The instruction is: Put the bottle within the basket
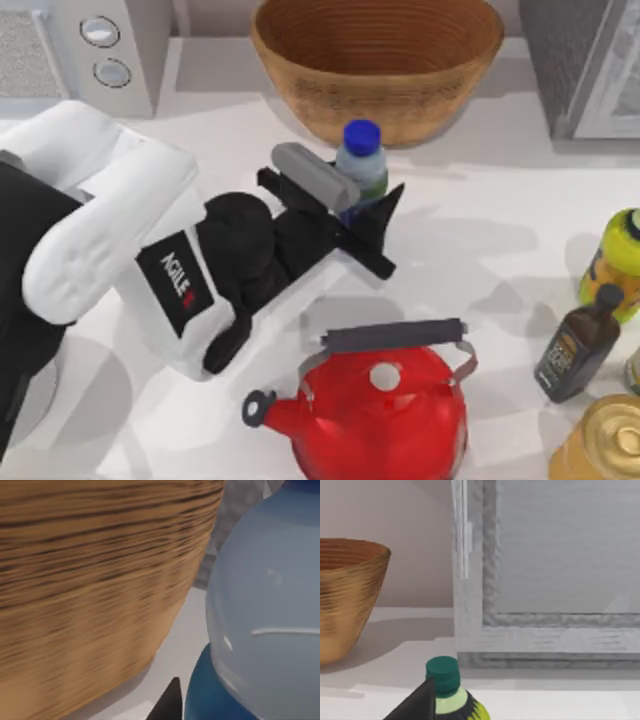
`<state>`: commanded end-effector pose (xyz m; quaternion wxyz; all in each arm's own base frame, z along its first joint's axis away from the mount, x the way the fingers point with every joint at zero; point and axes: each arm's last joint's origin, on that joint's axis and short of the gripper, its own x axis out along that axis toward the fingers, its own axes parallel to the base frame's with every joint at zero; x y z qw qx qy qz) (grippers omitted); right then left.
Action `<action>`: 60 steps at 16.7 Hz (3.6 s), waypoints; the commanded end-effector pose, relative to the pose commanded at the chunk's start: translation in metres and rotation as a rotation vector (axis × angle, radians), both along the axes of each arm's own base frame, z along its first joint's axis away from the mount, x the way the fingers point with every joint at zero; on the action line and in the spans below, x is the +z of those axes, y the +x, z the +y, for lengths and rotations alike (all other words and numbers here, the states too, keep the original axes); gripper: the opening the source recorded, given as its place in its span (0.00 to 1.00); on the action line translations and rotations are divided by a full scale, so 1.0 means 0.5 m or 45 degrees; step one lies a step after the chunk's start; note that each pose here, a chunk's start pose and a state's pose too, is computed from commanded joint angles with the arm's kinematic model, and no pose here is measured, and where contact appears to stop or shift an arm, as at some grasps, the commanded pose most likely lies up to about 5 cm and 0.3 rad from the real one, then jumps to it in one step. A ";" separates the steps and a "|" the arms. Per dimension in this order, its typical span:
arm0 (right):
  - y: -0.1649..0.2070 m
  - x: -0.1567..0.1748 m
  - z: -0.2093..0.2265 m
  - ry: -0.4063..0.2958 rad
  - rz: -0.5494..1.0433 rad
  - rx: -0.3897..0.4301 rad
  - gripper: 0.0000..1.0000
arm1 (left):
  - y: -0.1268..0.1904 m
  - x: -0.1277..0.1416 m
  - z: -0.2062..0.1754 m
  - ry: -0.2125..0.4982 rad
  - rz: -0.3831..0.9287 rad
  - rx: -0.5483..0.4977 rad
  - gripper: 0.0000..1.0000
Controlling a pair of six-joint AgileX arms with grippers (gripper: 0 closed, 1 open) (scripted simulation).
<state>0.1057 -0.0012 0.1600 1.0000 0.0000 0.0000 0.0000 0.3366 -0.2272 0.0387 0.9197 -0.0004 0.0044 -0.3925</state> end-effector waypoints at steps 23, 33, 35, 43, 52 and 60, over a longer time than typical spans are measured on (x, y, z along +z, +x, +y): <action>0.000 0.000 0.000 0.000 0.000 0.000 1.00 | -0.177 0.165 0.146 0.017 0.077 -0.086 0.00; 0.000 0.000 0.000 0.000 0.000 0.000 1.00 | -0.194 0.201 0.202 0.002 -0.004 -0.002 0.00; 0.000 0.000 0.000 0.000 0.000 0.000 1.00 | -0.182 0.207 0.193 0.001 -0.012 -0.015 0.00; 0.000 0.000 0.000 0.000 0.000 0.000 1.00 | 0.031 0.274 0.099 0.017 0.006 -0.027 0.00; 0.000 0.000 0.000 0.000 0.000 0.000 1.00 | 0.243 0.457 0.035 0.017 -0.028 0.002 0.00; 0.000 0.000 0.000 0.000 0.000 0.000 1.00 | 0.255 0.490 0.029 0.022 -0.030 0.001 0.00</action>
